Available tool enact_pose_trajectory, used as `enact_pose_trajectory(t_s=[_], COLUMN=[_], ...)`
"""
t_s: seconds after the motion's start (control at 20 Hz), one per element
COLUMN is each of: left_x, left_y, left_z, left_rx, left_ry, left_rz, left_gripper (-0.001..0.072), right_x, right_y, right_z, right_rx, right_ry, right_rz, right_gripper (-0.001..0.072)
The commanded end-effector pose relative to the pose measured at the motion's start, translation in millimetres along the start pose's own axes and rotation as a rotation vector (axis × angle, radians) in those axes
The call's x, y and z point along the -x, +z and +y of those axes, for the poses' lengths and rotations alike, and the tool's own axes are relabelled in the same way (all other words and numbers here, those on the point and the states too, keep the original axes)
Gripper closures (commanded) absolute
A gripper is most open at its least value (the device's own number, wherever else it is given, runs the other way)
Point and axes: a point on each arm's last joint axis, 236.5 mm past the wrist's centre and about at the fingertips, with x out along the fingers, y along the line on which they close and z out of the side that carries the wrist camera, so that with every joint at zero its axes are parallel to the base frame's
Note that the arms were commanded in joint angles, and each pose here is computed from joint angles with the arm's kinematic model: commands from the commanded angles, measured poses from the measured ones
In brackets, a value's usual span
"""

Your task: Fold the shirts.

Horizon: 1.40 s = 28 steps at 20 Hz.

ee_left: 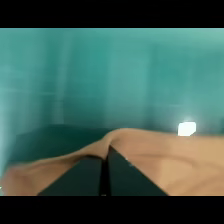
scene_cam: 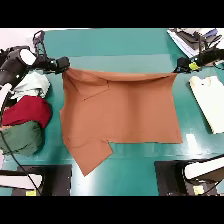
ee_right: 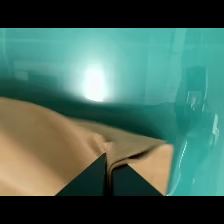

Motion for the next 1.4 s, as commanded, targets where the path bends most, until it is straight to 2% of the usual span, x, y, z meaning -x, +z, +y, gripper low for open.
enact_pose_trajectory(t_s=[0.0, 0.15, 0.35, 0.75, 0.8, 0.85, 0.9, 1.1, 1.35], left_x=[-13, 7, 21, -11, -11, -10, -6, 47, 127], left_y=[32, 26, -57, -165, -167, -165, -158, -140, -227], left_z=[13, 14, 25, 56, 58, 58, 56, 49, 66], left_rx=[0.029, -0.053, -0.125, -0.031, -0.017, 0.008, 0.028, -0.072, -0.038], left_ry=[-0.074, -0.087, -0.086, -0.029, -0.020, -0.010, -0.004, 0.035, 0.122], left_rz=[-0.037, 0.057, 0.403, 0.622, 0.628, 0.620, 0.603, 0.532, 0.603], left_gripper=[0.0684, 0.0683, 0.0683, 0.0678, 0.0379, 0.0061, 0.0055, 0.0054, 0.0054], right_x=[-11, 10, 13, -21, -22, -20, -14, 26, 50], right_y=[26, 32, -10, -96, -97, -92, -87, -105, -135], right_z=[-11, -2, 4, -6, -7, -6, -4, 11, 24], right_rx=[0.012, 0.045, 0.064, -0.045, -0.049, -0.052, -0.046, -0.016, -0.010], right_ry=[-0.003, 0.000, 0.010, 0.004, -0.001, 0.000, -0.003, 0.000, -0.008], right_rz=[-0.010, -0.012, 0.103, 0.188, 0.171, 0.139, 0.115, 0.127, 0.051], right_gripper=[0.0696, 0.0696, 0.0696, 0.0690, 0.0500, 0.0237, 0.0182, 0.0189, 0.0211])
